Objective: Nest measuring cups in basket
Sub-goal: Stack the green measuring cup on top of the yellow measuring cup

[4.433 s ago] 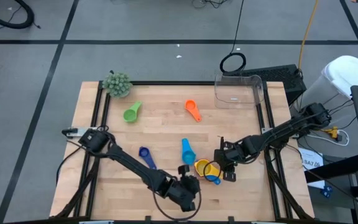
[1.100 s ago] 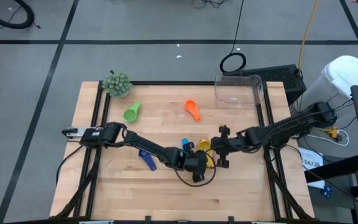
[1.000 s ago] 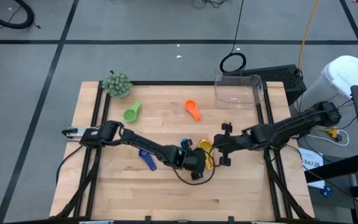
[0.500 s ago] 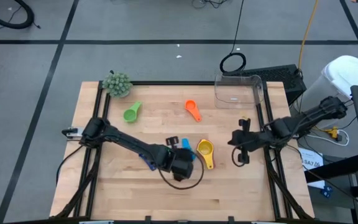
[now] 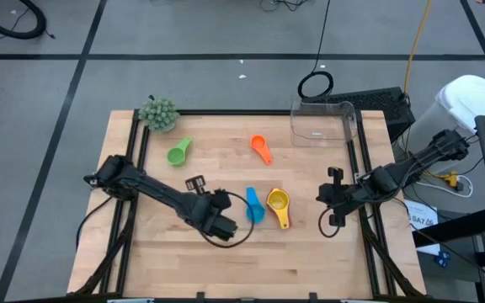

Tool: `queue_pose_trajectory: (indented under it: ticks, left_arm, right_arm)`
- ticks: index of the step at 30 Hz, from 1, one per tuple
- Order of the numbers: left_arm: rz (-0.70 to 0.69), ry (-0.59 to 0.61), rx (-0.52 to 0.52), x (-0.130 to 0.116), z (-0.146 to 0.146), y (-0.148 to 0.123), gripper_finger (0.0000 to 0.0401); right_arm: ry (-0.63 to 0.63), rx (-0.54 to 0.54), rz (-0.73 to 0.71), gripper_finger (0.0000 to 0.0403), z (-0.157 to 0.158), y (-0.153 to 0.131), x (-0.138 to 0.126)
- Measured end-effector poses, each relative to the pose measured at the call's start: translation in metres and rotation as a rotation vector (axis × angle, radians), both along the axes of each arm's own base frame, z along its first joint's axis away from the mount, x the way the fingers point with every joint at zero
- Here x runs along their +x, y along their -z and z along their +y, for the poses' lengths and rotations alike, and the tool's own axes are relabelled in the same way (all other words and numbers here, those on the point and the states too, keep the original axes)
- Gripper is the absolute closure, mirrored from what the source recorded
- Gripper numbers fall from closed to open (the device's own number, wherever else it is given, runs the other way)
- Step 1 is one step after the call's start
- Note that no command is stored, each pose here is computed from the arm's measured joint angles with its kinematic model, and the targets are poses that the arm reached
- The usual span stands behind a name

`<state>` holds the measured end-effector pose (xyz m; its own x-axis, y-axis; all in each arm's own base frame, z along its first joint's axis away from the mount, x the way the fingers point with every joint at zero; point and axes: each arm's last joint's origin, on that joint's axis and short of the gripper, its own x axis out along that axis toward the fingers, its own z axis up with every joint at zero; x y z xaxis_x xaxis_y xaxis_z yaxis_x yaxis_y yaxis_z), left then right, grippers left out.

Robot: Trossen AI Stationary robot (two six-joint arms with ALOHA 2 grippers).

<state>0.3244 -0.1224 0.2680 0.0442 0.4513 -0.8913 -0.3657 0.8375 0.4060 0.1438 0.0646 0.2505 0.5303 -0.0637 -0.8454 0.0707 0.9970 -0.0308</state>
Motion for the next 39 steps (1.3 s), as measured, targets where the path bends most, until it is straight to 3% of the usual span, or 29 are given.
queue_pose_trajectory:
  ticks: [5,8,14,19,24,31,39]
  left_arm:
    - [-0.085,-0.007,0.024,-0.001,0.006,-0.013,0.0398]
    - [-0.044,-0.102,0.077,-0.009,0.021,-0.016,0.0398]
    - [-0.119,-0.226,0.107,-0.021,0.058,-0.032,0.0399]
    - [-0.150,-0.220,0.150,-0.036,0.072,-0.041,0.0399]
    - [-0.159,-0.163,0.208,-0.047,0.078,-0.044,0.0399]
    - [-0.147,-0.013,0.286,-0.053,0.089,-0.044,0.0398]
    - [-0.195,-0.104,0.282,-0.089,0.123,-0.041,0.0393]
  right_arm:
    - [0.009,0.008,0.054,0.0403,-0.001,0.002,-0.005]
    - [0.040,0.005,0.111,0.0403,-0.001,0.005,-0.011]
    - [0.035,-0.017,0.152,0.0403,-0.001,0.006,-0.018]
    - [0.046,-0.048,0.135,0.0403,-0.004,0.009,-0.021]
    - [0.108,-0.153,0.024,0.0403,-0.008,0.016,-0.020]
    - [0.155,-0.370,-0.267,0.0403,-0.012,0.001,-0.004]
    - [0.153,-0.537,-0.397,0.0403,-0.029,-0.019,0.015]
